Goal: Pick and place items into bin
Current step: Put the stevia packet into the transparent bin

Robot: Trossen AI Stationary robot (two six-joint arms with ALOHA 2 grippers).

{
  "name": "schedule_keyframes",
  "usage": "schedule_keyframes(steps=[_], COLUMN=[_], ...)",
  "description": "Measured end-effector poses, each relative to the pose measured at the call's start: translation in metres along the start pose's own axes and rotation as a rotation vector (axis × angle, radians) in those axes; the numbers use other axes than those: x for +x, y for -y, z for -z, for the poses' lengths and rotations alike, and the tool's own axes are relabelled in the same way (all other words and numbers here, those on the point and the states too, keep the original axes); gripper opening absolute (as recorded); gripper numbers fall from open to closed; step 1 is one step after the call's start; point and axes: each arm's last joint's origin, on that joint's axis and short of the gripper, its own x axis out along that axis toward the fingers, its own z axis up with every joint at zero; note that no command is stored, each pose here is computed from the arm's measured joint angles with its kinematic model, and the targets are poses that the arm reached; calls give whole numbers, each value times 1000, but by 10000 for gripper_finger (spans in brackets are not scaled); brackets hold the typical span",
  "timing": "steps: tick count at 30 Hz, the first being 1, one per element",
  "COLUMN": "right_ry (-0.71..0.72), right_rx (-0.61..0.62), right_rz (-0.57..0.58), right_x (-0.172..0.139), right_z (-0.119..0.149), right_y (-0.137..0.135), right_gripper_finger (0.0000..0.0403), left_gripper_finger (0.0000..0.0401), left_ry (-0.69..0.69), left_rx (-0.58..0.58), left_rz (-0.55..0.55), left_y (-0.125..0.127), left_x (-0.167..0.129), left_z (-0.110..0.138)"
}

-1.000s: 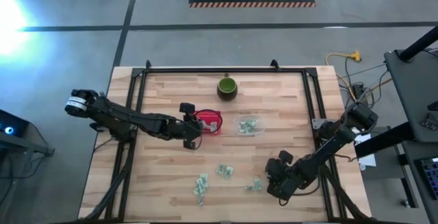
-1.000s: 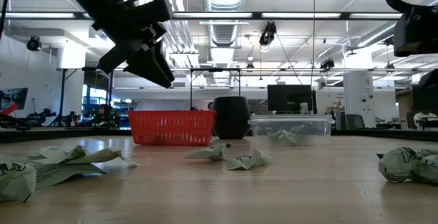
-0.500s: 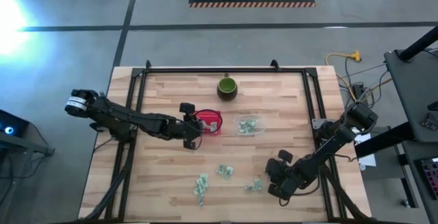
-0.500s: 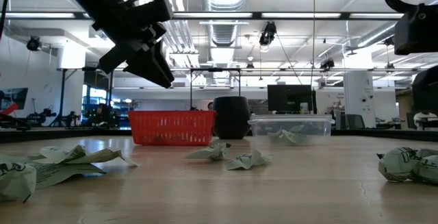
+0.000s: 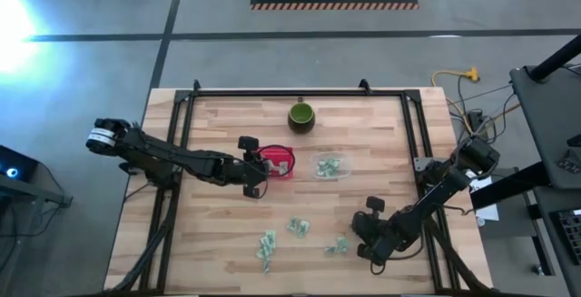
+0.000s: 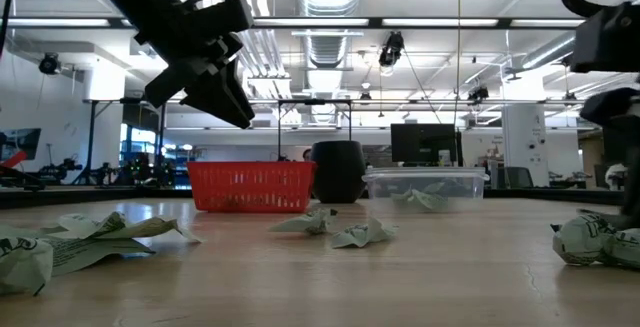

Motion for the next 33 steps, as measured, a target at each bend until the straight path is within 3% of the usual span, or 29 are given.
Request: schedule_keyframes(steps=[8,16,27,33], right_ry=[214,407,336,216], right_rx=[-123,-222,-189,-160], right_rz=[147,404,576,477], right_x=[-4,-7,-2,-1], right_z=[-13,-42,-88,-105], right_y=[8,30,85,116], right_gripper_finger=[31,31,31,31], left_gripper_finger=[109,109,109,109], left_ry=[0,0,0,0], left_rx=[1,1,1,1], left_rz=[1,0,0,0], left_y=[0,0,0,0], left_x=[0,0,0,0], left_z=[0,0,0,0])
